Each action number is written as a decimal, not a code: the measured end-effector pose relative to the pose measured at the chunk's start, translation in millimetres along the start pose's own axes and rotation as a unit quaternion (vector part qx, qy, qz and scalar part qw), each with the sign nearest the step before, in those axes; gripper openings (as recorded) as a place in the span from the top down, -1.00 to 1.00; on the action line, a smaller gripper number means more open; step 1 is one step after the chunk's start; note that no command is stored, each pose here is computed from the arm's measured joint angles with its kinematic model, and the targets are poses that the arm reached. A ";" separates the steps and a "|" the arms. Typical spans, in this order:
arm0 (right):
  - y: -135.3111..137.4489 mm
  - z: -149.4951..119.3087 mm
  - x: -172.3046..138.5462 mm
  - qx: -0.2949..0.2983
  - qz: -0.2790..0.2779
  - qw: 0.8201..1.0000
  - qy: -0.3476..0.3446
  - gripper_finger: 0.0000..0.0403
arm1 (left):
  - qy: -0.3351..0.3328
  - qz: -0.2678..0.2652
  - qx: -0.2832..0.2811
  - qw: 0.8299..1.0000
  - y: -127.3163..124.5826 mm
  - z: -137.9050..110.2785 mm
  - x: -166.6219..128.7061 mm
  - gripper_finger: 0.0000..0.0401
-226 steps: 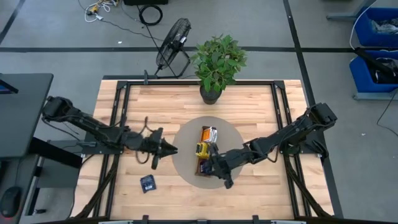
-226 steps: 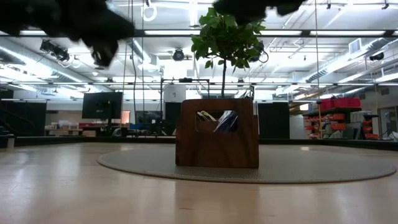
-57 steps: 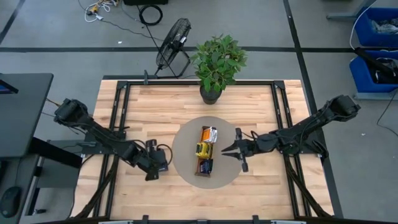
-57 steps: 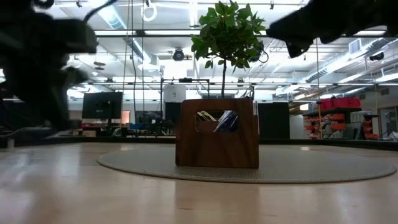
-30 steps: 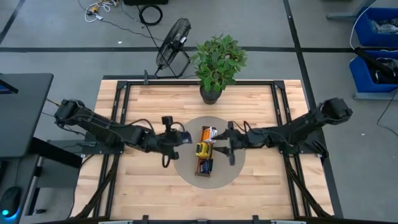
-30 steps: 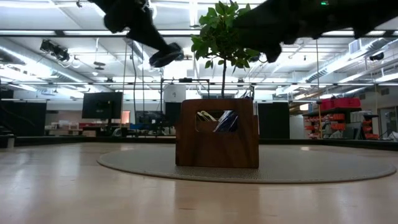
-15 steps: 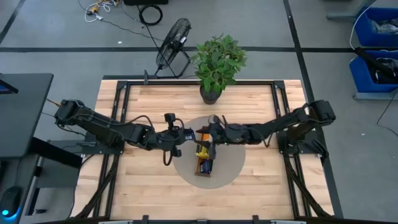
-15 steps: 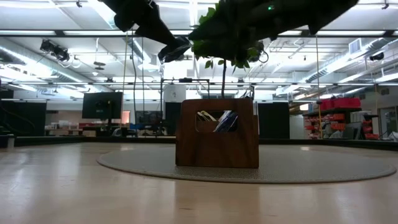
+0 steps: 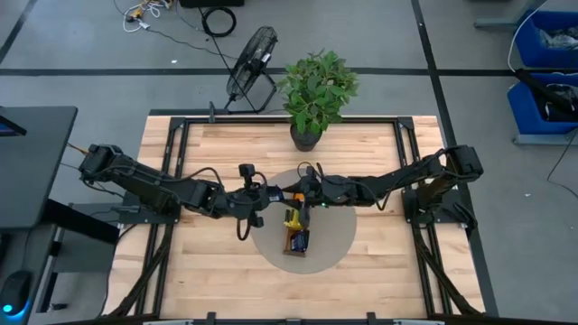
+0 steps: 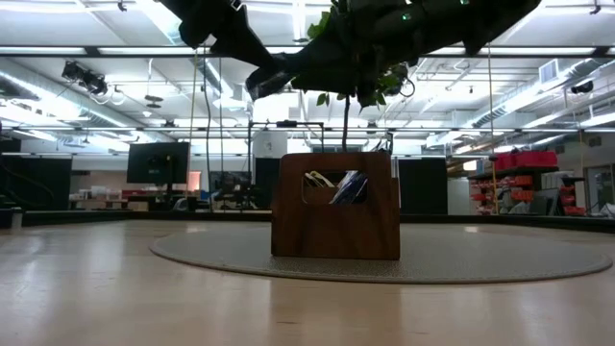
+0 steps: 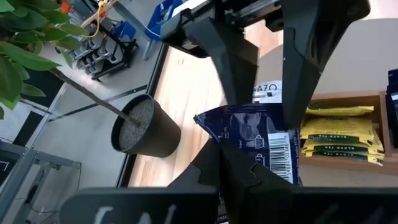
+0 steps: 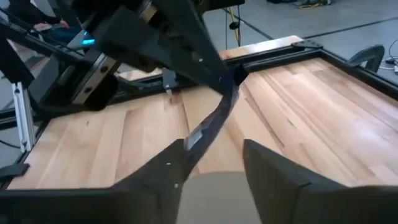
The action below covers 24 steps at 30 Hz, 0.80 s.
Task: Pick & Place Tea
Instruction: Put the purple tea bag into the bottom compartment of the bottom section wooden organizer
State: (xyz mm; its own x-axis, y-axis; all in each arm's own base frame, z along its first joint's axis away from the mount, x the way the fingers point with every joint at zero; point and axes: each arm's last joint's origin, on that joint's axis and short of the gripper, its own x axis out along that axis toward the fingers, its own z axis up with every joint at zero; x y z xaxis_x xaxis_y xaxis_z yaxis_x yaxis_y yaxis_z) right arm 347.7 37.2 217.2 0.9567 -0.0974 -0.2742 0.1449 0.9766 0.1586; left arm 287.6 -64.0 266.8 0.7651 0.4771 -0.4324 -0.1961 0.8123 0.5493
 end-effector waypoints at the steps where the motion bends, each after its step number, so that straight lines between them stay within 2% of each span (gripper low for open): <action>1: 0.0 0.1 0.0 0.000 0.000 1.000 0.000 0.24 | -0.001 0.000 -0.001 1.000 0.1 0.4 0.0 0.99; 8: -1.2 0.4 0.3 -0.008 -0.002 1.000 -0.001 0.84 | -0.008 0.002 -0.007 1.000 0.3 1.8 0.2 0.95; 10: -1.5 -0.1 0.3 -0.023 -0.003 1.000 0.001 0.95 | -0.008 0.000 -0.007 1.000 0.2 1.9 0.1 0.93; 14: -1.5 -2.0 0.1 -0.029 -0.005 1.000 0.009 0.96 | -0.013 -0.015 -0.016 1.000 -0.6 2.5 0.1 0.83; 19: -2.0 -6.5 -0.2 -0.042 -0.009 0.999 0.032 0.98 | -0.013 -0.033 -0.020 0.999 2.2 1.9 -5.0 0.57; 24: 5.0 -10.8 -4.3 -0.066 -0.027 0.996 0.048 0.99 | -0.030 -0.079 -0.083 0.993 12.2 3.8 -15.3 0.31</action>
State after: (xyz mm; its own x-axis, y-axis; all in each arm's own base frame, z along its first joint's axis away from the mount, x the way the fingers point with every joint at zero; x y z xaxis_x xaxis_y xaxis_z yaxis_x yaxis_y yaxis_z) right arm 341.5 44.7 208.9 0.9191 -0.1383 -0.3690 0.1556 0.9877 0.0174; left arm 275.9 -62.7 282.9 0.8283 0.3231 -0.4577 -0.1658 0.9217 0.3506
